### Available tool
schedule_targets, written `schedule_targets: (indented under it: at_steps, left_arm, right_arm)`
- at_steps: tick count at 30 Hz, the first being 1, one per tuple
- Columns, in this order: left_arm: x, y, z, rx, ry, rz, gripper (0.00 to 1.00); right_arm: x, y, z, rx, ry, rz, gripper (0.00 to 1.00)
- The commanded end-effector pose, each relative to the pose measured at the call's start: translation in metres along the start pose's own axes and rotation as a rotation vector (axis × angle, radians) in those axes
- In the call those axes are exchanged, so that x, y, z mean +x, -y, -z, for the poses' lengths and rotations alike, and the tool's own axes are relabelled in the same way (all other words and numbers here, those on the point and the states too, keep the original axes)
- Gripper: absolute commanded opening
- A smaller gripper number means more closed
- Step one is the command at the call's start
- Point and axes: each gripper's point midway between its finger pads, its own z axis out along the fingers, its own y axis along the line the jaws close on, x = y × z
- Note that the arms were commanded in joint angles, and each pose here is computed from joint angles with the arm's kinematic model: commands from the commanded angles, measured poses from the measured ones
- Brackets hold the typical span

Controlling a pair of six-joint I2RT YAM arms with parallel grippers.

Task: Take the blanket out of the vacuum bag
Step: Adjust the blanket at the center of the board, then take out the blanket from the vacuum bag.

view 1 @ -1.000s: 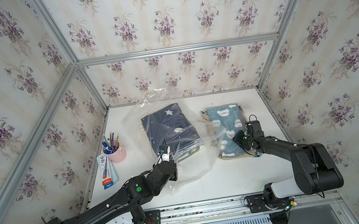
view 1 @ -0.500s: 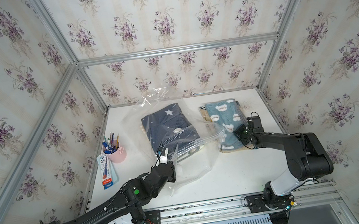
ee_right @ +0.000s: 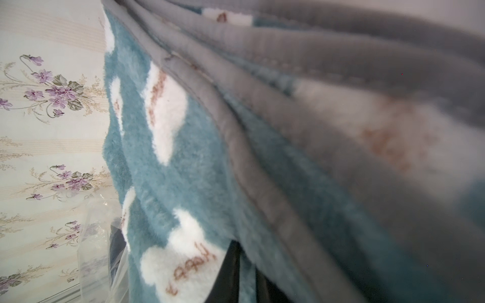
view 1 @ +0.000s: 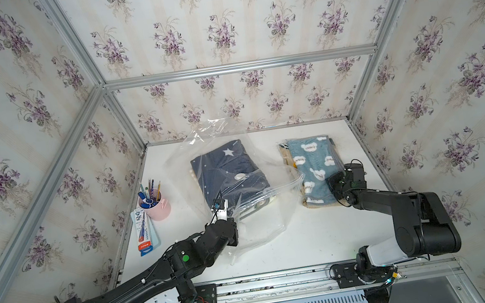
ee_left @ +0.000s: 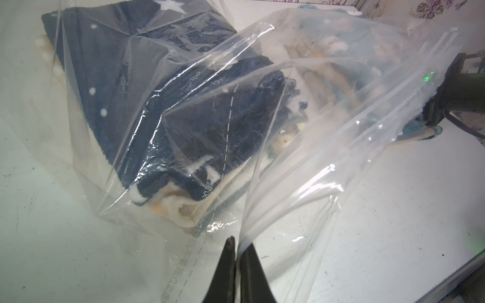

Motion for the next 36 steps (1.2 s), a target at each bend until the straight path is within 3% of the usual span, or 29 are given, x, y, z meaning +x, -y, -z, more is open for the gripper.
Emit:
schedule_targets:
  at_steps: [1,5,7,16,22,26,30,36]
  left_arm:
    - [-0.002,0.000,0.001,-0.005,-0.005,-0.016,0.10]
    - [-0.007,-0.002,0.005,-0.027,-0.007,-0.039,0.17]
    - [-0.011,-0.006,0.007,-0.056,-0.006,-0.061,0.29]
    - [-0.017,-0.003,0.002,-0.100,-0.031,-0.120,0.47]
    - [-0.022,0.005,-0.002,-0.110,-0.065,-0.180,0.75]
    - [-0.022,0.006,-0.003,-0.122,-0.091,-0.206,0.80]
    - [-0.019,0.017,-0.003,-0.059,-0.120,-0.223,0.97]
    - [-0.017,0.016,0.000,-0.064,-0.141,-0.244,0.99]
  right_arm:
    - [-0.002,-0.006,0.002,-0.002,-0.001,0.067,0.16]
    - [-0.003,-0.025,0.013,-0.046,-0.013,0.157,0.21]
    - [0.000,-0.034,0.019,-0.063,-0.039,0.206,0.24]
    - [0.026,-0.076,0.061,-0.198,-0.104,0.372,0.38]
    - [0.080,-0.089,0.076,-0.255,-0.212,0.492,0.40]
    - [0.112,-0.089,0.083,-0.276,-0.257,0.533,0.39]
    - [0.130,-0.091,0.096,-0.325,-0.272,0.543,0.37]
    - [0.123,-0.093,0.122,-0.359,-0.211,0.547,0.33]
